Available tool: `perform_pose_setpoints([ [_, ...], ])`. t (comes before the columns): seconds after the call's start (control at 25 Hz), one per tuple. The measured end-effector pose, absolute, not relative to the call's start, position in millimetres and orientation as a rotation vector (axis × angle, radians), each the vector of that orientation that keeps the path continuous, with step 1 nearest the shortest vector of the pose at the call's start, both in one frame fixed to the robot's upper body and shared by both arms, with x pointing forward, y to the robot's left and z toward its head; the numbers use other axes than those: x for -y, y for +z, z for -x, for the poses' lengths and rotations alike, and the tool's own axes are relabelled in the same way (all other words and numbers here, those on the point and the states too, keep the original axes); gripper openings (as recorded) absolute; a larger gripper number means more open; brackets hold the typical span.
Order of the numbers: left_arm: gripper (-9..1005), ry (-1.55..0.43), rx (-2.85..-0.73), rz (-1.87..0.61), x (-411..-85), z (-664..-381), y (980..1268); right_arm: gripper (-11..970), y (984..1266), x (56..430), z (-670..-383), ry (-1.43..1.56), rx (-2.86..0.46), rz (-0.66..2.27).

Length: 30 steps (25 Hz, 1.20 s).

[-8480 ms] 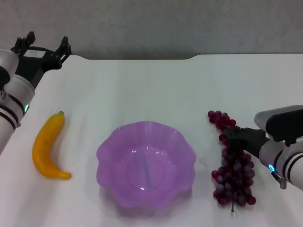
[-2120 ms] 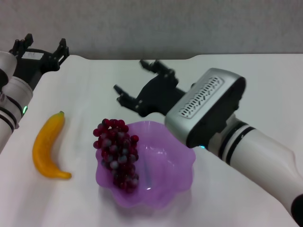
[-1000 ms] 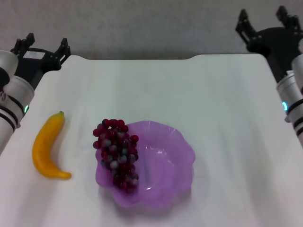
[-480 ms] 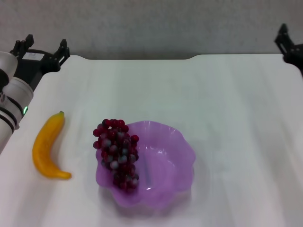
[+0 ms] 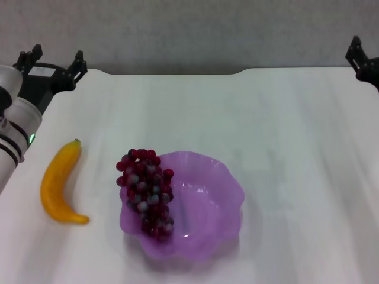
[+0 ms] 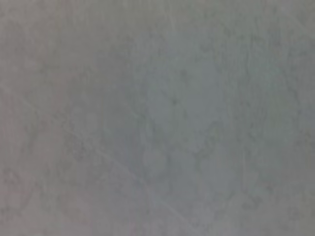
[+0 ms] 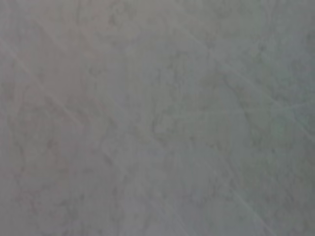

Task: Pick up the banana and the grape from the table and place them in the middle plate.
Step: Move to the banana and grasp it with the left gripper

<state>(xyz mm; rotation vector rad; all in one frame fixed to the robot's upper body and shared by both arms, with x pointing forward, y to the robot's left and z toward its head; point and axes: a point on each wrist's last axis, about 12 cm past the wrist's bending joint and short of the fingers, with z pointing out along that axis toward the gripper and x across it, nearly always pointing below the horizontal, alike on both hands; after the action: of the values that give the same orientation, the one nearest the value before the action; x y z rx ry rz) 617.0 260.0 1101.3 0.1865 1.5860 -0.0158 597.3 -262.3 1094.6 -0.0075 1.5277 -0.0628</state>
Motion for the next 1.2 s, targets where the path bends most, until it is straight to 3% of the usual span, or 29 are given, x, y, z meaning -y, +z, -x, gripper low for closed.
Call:
perform_pose_setpoints([
  [0.48,876,-0.011,-1.662,-0.210,-261.1,-615.6,1104.2,877,1092.6,262.5,-595.1,-0.064,-1.532,0.012],
  [1.2,865,0.117,-2.164,-0.347,-280.6,-640.2,1132.1,877,1090.5,259.6,-595.8,-0.060,-1.546,0.028],
])
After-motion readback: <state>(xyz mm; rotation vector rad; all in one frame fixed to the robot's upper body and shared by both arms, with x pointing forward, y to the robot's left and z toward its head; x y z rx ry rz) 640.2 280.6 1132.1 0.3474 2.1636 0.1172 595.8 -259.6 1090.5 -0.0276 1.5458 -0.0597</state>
